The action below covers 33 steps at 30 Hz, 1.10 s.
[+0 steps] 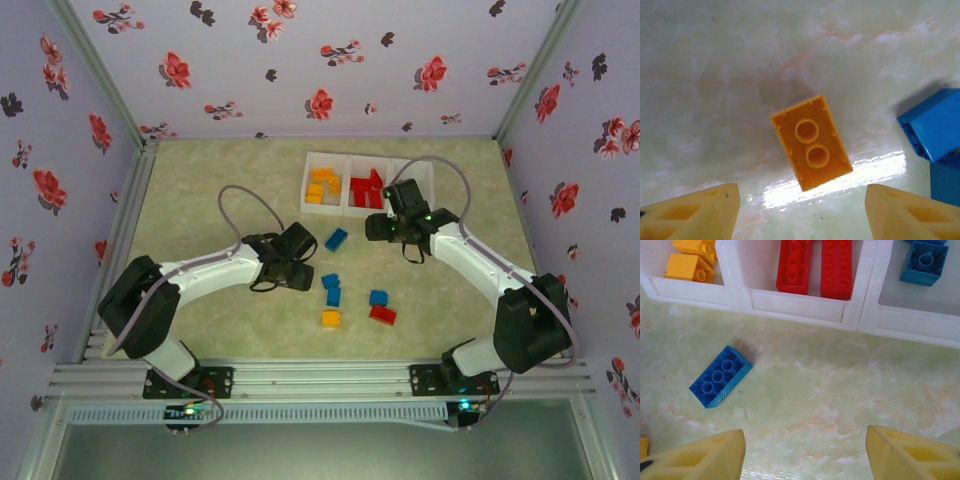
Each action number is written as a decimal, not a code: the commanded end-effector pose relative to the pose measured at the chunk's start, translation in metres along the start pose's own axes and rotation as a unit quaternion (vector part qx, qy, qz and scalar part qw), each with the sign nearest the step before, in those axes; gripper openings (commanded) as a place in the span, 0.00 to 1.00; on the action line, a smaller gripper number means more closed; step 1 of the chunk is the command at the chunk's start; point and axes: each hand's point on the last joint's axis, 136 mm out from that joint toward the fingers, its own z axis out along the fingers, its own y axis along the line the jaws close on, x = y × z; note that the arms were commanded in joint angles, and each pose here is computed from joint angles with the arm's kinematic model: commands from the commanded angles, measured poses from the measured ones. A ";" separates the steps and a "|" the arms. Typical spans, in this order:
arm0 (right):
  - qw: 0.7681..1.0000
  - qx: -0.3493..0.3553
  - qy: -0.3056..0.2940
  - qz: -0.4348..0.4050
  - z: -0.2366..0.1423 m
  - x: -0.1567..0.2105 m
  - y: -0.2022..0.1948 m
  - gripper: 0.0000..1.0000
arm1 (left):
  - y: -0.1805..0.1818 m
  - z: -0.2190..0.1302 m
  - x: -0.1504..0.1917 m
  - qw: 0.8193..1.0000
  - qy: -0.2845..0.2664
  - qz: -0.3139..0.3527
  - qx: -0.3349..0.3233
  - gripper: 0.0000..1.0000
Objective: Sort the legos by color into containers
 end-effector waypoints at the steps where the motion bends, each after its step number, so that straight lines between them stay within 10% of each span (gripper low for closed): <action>1: 1.000 0.013 0.005 0.002 -0.005 0.006 -0.004 0.65 | -0.009 0.007 -0.012 0.999 -0.009 -0.033 0.006 0.68; 33: 1.000 0.018 -0.002 0.009 -0.010 0.017 -0.011 0.65 | 0.002 -0.002 -0.064 0.996 -0.047 -0.001 -0.070 0.25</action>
